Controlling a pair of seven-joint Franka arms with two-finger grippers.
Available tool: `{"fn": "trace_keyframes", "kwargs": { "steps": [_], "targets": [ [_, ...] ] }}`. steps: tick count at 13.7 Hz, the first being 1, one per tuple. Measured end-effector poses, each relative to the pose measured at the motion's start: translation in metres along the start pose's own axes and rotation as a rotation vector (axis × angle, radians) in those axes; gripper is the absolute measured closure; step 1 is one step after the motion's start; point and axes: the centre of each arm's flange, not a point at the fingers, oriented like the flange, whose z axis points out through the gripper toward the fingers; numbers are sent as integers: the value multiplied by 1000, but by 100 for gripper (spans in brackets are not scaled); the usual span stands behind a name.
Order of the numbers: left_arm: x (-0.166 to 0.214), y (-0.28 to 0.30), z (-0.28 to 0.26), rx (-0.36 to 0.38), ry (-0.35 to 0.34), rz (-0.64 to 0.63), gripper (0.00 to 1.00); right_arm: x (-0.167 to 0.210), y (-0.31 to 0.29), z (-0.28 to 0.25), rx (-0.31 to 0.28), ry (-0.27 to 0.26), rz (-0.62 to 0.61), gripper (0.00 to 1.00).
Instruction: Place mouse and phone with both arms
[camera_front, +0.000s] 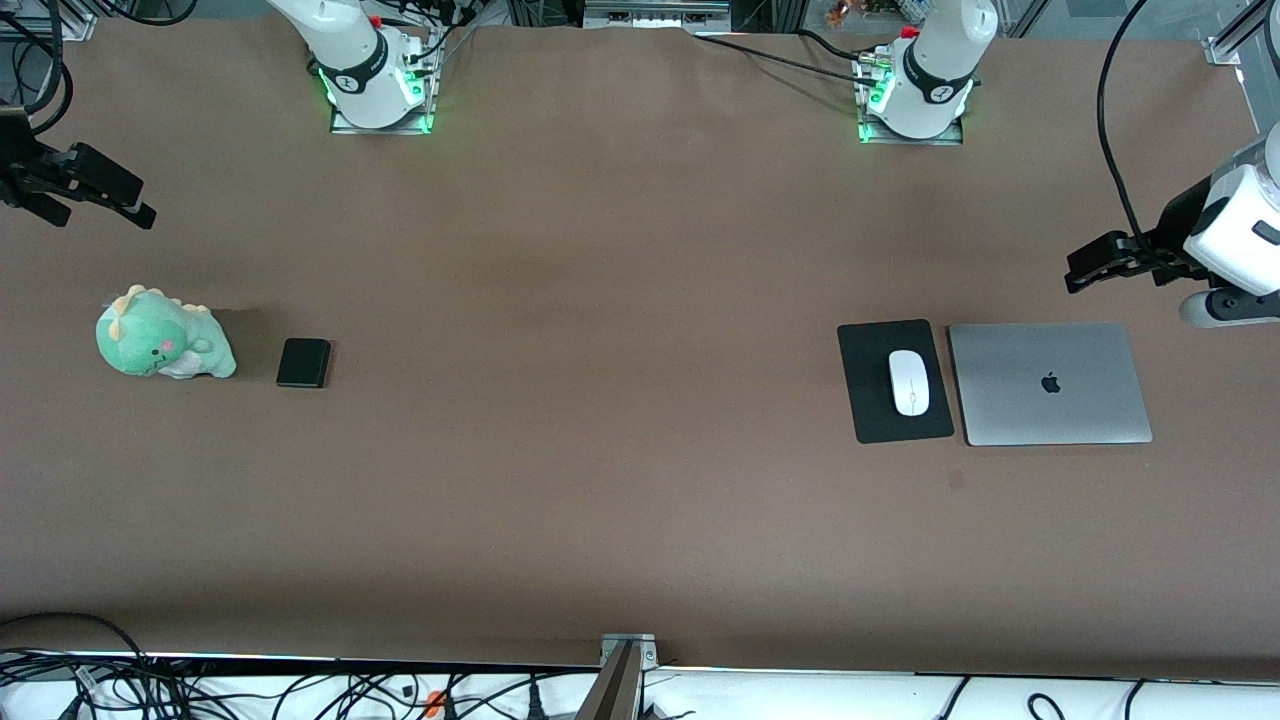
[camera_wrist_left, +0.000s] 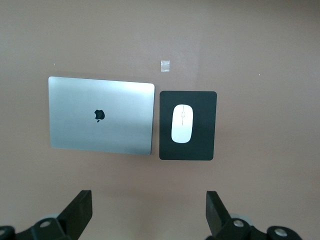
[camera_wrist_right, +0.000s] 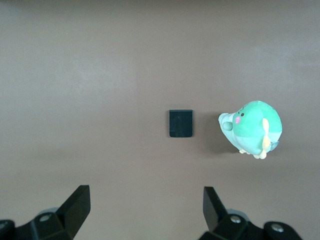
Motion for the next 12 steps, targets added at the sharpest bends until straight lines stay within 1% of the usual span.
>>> {"fn": "trace_keyframes", "kwargs": {
  "steps": [12],
  "targets": [
    [0, 0, 0, 0, 0, 0, 0, 12, 3, 11, -27, 16, -9, 0]
  ]
}}
